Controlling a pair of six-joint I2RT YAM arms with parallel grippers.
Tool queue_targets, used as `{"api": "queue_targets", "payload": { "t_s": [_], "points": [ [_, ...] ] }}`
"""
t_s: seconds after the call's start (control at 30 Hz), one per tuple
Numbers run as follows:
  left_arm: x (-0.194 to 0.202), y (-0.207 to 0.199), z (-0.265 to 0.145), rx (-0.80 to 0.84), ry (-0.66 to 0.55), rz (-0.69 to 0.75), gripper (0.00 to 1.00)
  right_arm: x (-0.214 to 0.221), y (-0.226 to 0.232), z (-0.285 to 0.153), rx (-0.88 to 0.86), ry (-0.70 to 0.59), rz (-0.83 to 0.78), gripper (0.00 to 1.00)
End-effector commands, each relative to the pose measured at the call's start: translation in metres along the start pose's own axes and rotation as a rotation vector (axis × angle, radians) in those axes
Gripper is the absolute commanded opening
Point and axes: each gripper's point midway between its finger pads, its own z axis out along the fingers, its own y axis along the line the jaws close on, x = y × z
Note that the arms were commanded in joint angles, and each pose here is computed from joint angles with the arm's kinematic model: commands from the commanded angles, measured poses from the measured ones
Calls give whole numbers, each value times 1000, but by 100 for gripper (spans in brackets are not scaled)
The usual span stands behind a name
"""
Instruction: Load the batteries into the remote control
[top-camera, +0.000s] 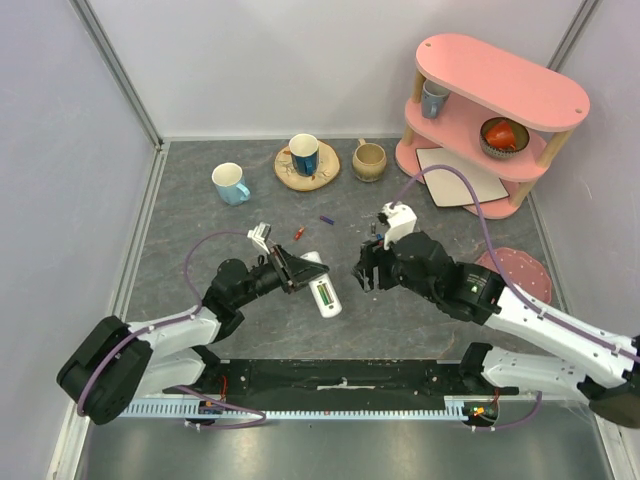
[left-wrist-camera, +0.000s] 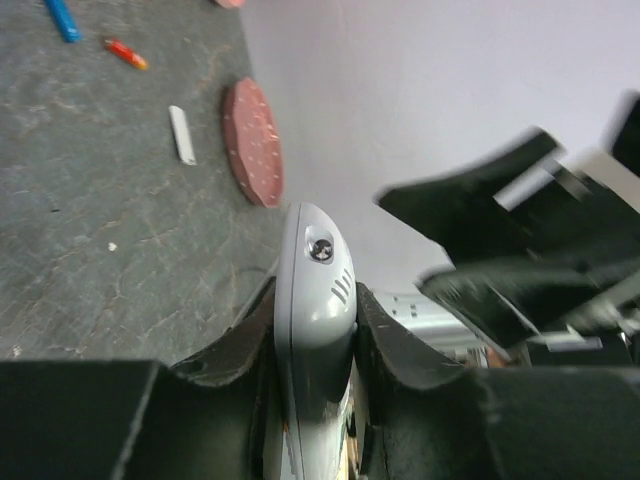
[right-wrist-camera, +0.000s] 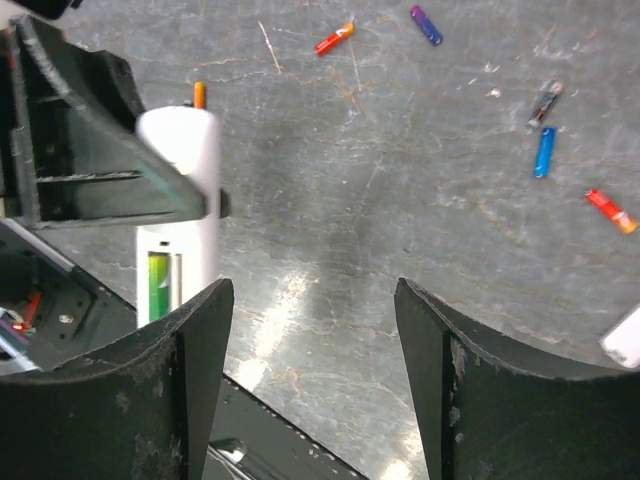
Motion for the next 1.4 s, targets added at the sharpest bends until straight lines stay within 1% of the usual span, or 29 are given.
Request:
{"api": "queue_targets", "payload": {
  "t_s": [0.0, 0.03, 0.07, 0.1, 0.13, 0.2, 0.23, 0.3, 0.33, 0.37, 0.43, 0.47, 0.5, 0.53, 0.57, 0.6, 0.67, 0.7, 0.8, 0.93, 1.1, 1.17, 1.23, 1.3, 1.37],
  "points": [
    [10, -60, -24, 343, 68, 126, 2, -26, 22, -2, -249, -159, 204, 73],
    [13, -67, -31, 393, 81, 147, 2, -32, 19, -7, -262, -194, 239, 74],
    [15, -65, -32, 398, 95, 150, 2, -26, 15, -5, -261, -192, 245, 74],
    [18, -66, -33, 411, 107, 156, 2, -29, 21, -7, -303, -201, 244, 75],
    [20, -68, -35, 425, 127, 167, 2, -29, 22, -5, -318, -201, 245, 75],
    [23, -71, -35, 445, 145, 187, 2, -25, 38, -7, -414, -175, 243, 76],
    [23, -73, -35, 454, 141, 199, 2, -22, 37, -2, -404, -162, 247, 76],
    [20, -75, -37, 460, 121, 209, 2, -10, 21, 6, -311, -126, 263, 76],
    [17, -73, -36, 453, 102, 216, 2, -13, 4, 13, -218, -143, 265, 76],
    [15, -73, -37, 447, 93, 218, 2, -9, -6, 16, -171, -135, 240, 76],
    [15, -68, -38, 419, 91, 236, 2, 2, -36, 31, -37, -90, 225, 76],
    [15, -67, -38, 406, 93, 241, 2, 7, -47, 37, 4, -65, 210, 75],
    [16, -63, -38, 378, 93, 251, 2, 20, -60, 49, 53, -8, 204, 75],
    [16, -63, -40, 370, 92, 260, 2, 20, -83, 55, 123, -4, 223, 73],
    [16, -62, -41, 364, 87, 270, 2, 23, -95, 60, 161, 11, 224, 72],
    [16, -56, -40, 329, 90, 273, 2, 23, -107, 66, 192, 12, 202, 70],
    [15, -64, -46, 332, 79, 306, 2, 30, -132, 81, 284, 49, 173, 67],
    [15, -64, -46, 326, 79, 339, 2, 27, -135, 87, 299, 49, 151, 66],
    [15, -64, -52, 302, 72, 371, 2, 39, -153, 113, 373, 132, 55, 65],
    [18, -60, -59, 287, 79, 381, 2, 31, -163, 131, 416, 138, 1, 63],
    [22, -57, -65, 311, 95, 360, 2, 36, -180, 148, 460, 170, -2, 61],
    [23, -61, -67, 338, 92, 360, 2, 34, -181, 154, 447, 162, 0, 61],
    [23, -56, -65, 331, 96, 333, 2, 38, -180, 165, 423, 177, -3, 59],
    [23, -56, -64, 334, 102, 321, 2, 48, -184, 176, 429, 221, -18, 56],
    [23, -58, -63, 342, 106, 318, 2, 48, -184, 184, 420, 229, -23, 53]
  ]
}}
